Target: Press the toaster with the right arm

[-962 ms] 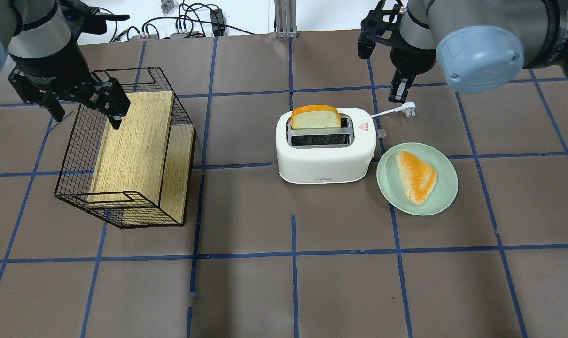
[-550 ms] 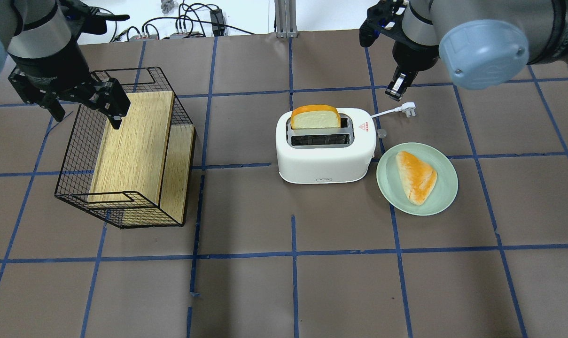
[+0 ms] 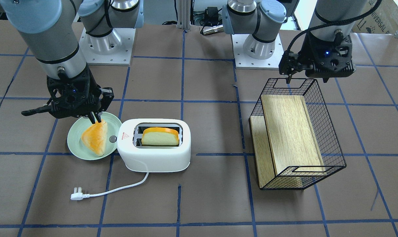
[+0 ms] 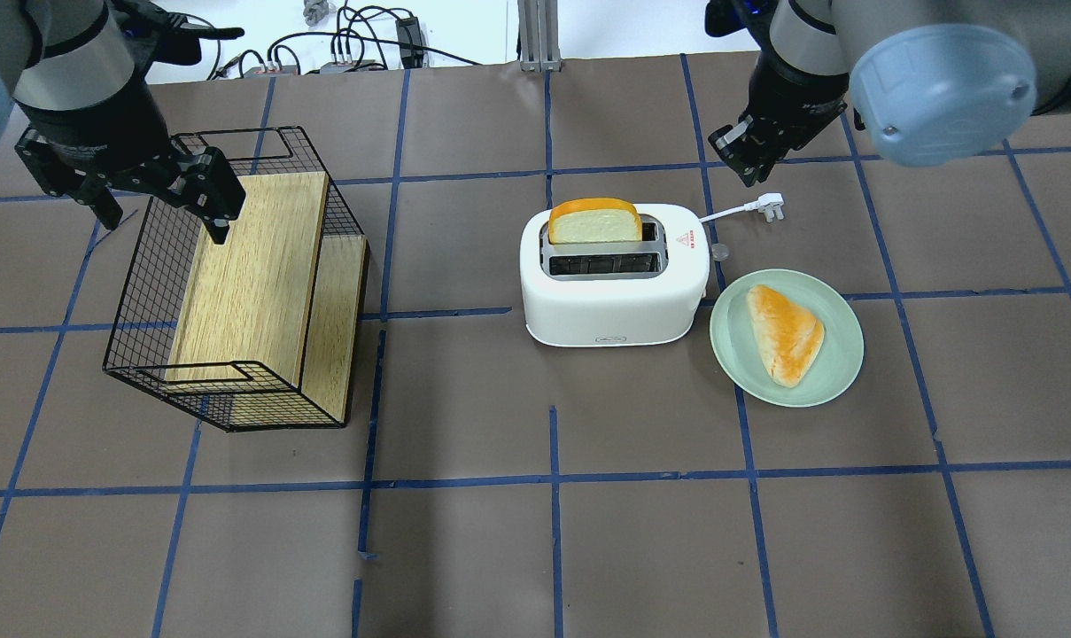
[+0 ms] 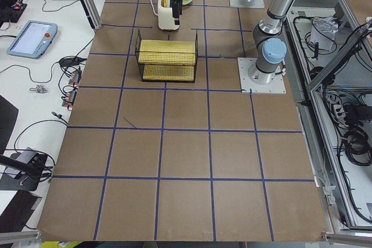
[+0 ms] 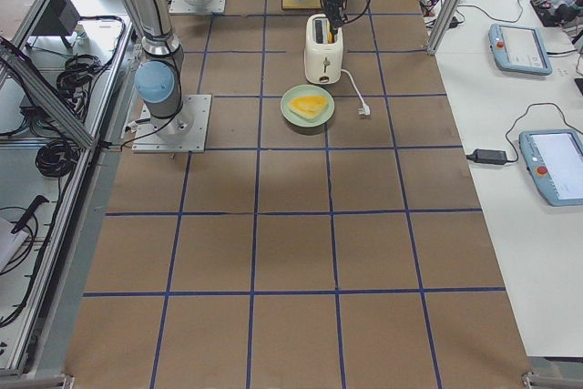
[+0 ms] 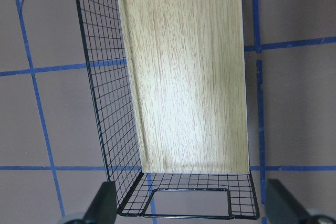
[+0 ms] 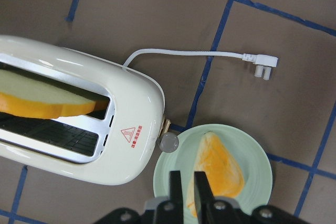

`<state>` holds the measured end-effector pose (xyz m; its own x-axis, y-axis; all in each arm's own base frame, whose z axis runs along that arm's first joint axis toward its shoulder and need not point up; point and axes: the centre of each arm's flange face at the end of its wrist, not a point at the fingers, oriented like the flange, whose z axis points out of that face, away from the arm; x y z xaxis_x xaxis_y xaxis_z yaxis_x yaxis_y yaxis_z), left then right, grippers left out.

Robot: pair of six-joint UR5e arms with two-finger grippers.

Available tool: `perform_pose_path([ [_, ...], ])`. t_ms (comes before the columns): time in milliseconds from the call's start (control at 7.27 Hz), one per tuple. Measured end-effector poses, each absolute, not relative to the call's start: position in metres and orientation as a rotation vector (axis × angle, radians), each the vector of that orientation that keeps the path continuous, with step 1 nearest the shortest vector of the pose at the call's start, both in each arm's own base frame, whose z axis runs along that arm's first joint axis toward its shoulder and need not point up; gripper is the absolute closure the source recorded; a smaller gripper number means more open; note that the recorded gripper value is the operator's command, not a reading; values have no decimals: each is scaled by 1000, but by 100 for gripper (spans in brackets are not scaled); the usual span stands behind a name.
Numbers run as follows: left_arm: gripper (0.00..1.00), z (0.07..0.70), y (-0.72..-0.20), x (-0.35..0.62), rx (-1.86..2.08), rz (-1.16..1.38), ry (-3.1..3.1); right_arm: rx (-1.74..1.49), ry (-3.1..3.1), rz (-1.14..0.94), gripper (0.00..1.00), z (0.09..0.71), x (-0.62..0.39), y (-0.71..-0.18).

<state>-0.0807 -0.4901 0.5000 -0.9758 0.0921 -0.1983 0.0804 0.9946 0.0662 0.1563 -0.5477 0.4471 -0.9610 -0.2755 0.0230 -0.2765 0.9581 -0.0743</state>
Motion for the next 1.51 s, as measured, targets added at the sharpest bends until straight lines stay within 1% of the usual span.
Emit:
perform_pose_path([
  [138,0,500,-490,-81,128,85,2935,288,-3116,85,15,458,156,-547],
  [275,0,500,-490,-81,129,85,2935,149,-3124,58,0,470,156,-545],
  [412,0,500,-490,-81,129,85,2935,51,-3127,36,0,479,155,-539],
  [688,0,500,-490,-81,129,86,2935,-18,-3126,39,0,500,149,-519],
  [1512,0,500,-490,-81,129,87,2935,-43,-3121,-3,0,495,148,-514],
])
